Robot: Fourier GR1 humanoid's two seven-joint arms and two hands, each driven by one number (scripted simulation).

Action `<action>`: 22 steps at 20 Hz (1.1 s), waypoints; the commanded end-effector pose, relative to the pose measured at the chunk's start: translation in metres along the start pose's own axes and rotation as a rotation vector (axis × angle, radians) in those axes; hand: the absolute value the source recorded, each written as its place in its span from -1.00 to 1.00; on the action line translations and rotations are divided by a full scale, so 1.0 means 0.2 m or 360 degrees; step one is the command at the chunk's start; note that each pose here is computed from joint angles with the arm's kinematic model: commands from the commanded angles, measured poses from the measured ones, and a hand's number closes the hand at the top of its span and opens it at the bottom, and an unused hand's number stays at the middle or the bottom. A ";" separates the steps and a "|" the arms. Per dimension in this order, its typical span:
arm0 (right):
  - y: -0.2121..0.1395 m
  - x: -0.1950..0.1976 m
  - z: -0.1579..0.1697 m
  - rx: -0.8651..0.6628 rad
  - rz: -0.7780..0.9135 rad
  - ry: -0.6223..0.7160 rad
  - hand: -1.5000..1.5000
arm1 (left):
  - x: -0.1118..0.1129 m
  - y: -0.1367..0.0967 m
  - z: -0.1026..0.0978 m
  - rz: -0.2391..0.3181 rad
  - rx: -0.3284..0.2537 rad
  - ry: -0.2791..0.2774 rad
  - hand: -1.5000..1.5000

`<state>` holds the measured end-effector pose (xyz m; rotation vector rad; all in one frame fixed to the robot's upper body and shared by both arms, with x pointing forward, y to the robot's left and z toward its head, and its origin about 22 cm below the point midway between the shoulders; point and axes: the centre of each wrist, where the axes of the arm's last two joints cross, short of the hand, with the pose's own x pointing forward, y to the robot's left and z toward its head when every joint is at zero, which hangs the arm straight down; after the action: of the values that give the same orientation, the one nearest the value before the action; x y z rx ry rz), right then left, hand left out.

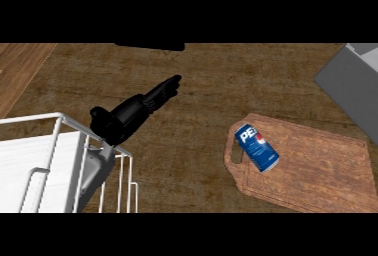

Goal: Pick the croissant from the cutting board and place it in the cardboard box

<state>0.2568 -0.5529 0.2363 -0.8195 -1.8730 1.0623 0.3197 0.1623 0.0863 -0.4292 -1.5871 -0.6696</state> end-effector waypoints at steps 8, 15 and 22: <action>0.41 -0.13 -0.10 0.0288 -0.0250 0.0265 -1.00 | -0.10 0.08 0.09 -0.0141 0.0327 0.0098 0.00; 0.56 -0.16 -0.21 0.0210 -0.0587 0.0191 -1.00 | -0.08 0.07 0.08 -0.0152 0.0327 0.0083 0.00; 0.46 -0.21 -0.19 -0.0197 -0.1133 0.0191 -1.00 | -0.09 0.07 0.11 -0.0135 0.0357 0.0083 0.00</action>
<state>0.3209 -0.5283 0.1514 -0.4298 -1.8237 0.6053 0.3170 0.1671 0.0843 -0.4121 -1.6016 -0.6350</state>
